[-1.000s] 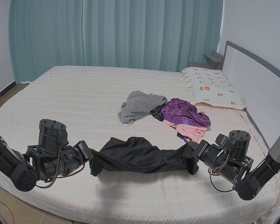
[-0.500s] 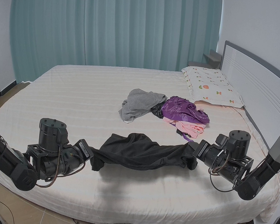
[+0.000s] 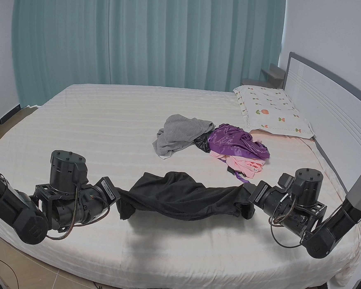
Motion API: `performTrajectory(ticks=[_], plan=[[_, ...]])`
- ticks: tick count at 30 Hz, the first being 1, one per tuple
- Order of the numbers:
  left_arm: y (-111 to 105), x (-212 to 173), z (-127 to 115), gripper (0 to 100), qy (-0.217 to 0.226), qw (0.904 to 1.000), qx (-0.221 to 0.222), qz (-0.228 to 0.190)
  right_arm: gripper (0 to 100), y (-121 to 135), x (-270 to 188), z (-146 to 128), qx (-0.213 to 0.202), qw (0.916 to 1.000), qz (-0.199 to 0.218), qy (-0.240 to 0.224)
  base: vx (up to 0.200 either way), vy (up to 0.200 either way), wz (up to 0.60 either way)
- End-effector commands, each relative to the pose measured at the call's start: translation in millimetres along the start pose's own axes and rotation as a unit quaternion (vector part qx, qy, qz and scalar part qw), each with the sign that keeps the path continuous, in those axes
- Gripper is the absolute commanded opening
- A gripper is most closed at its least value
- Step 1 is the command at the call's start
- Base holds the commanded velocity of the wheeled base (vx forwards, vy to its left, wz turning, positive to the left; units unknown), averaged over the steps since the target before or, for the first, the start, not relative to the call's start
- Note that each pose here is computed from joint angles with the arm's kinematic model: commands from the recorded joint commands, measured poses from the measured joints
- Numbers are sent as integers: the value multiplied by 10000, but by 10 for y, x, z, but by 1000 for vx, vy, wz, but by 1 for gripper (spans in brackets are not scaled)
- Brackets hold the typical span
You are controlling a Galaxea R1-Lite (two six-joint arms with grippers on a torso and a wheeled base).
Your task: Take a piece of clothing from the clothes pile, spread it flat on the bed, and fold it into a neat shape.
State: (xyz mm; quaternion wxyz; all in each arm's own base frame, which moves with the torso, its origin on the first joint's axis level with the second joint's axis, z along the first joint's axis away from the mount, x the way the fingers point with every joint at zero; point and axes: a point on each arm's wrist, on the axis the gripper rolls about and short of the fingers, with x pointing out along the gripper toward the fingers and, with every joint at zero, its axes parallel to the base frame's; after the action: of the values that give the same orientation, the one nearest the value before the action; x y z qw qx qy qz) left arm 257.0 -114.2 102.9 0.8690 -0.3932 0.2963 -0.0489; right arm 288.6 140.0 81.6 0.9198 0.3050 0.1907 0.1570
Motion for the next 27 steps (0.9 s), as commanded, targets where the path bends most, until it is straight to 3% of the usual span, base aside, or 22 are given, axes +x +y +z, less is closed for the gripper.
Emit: performTrajectory(ticks=[1, 27], plan=[[0, -3, 21, 0, -42, 10000, -17, -9, 0, 2, 1, -3, -1, 10000, 5, 3, 0, 200, 0], [-41, -109, 174, 0, -337, 9993, -117, -146, 0, 102, -4, 169, -105, 9993, 205, -309, 0, 200, 0]])
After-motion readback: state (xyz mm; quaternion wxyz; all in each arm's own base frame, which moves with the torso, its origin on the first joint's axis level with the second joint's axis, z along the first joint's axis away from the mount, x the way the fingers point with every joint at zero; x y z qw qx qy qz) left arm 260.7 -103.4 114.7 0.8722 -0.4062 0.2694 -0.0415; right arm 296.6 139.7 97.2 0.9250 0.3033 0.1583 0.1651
